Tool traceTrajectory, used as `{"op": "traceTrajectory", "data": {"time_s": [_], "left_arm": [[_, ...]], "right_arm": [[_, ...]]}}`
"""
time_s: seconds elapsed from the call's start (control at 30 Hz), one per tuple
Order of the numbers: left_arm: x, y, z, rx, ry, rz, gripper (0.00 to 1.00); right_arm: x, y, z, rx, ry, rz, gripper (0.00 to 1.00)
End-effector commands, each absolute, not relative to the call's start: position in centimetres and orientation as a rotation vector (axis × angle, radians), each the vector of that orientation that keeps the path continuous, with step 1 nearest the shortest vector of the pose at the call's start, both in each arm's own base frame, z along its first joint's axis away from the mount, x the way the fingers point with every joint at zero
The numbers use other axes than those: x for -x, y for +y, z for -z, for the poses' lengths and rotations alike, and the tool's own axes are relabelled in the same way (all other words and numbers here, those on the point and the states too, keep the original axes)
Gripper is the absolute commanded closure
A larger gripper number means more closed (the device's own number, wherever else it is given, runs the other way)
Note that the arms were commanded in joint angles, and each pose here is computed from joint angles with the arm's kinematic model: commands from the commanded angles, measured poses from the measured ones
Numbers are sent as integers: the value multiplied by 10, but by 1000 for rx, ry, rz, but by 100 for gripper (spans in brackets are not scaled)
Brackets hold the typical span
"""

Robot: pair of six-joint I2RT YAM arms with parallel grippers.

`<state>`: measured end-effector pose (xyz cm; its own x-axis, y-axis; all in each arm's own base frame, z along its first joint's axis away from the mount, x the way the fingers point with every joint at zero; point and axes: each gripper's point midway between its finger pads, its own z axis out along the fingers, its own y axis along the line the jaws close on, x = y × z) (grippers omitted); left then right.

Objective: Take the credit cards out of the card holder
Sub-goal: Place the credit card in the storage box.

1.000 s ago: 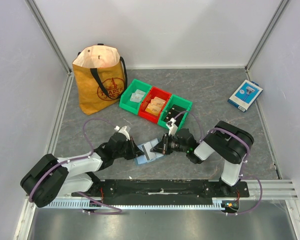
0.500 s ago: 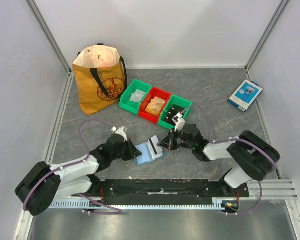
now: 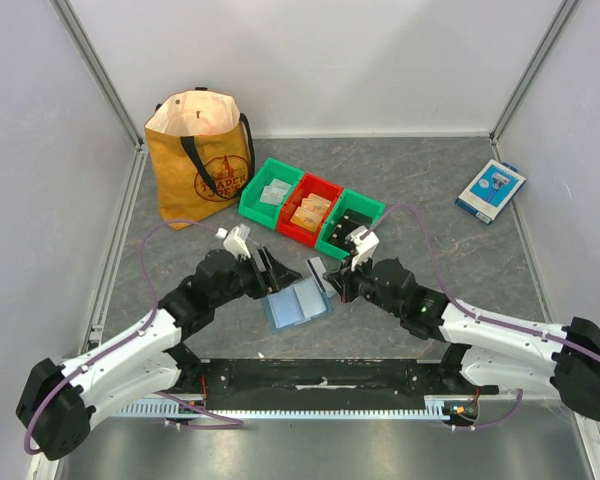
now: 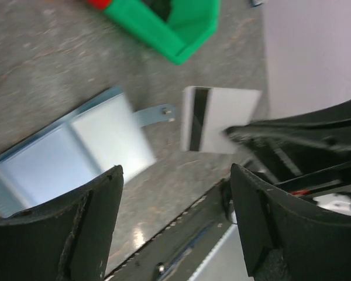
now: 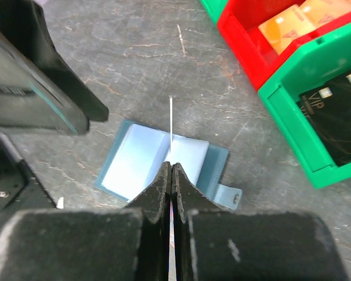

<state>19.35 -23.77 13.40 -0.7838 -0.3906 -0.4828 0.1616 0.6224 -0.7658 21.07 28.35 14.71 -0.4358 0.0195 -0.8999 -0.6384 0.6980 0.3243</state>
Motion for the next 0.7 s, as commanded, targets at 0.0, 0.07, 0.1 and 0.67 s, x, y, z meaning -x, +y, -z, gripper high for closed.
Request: {"op": "traceTrajectory", "data": {"time_s": [0.0,0.07,0.1,0.67], "left_arm": [[-193,-253,-193,177,2101,1297,20],[-194,-254,-208,190,2066,1326,20],[-195,-255,-214,190,2050,1329,20],[-209,-272,-183,228,2168,1219,29]], "right_arm": [[-225,267,-164,536,1799,-475,98],[-223,269,-167,567,1778,-397,98],[-224,269,-169,575,1767,-358,98],[-194,311,-175,785,1614,-22,98]]}}
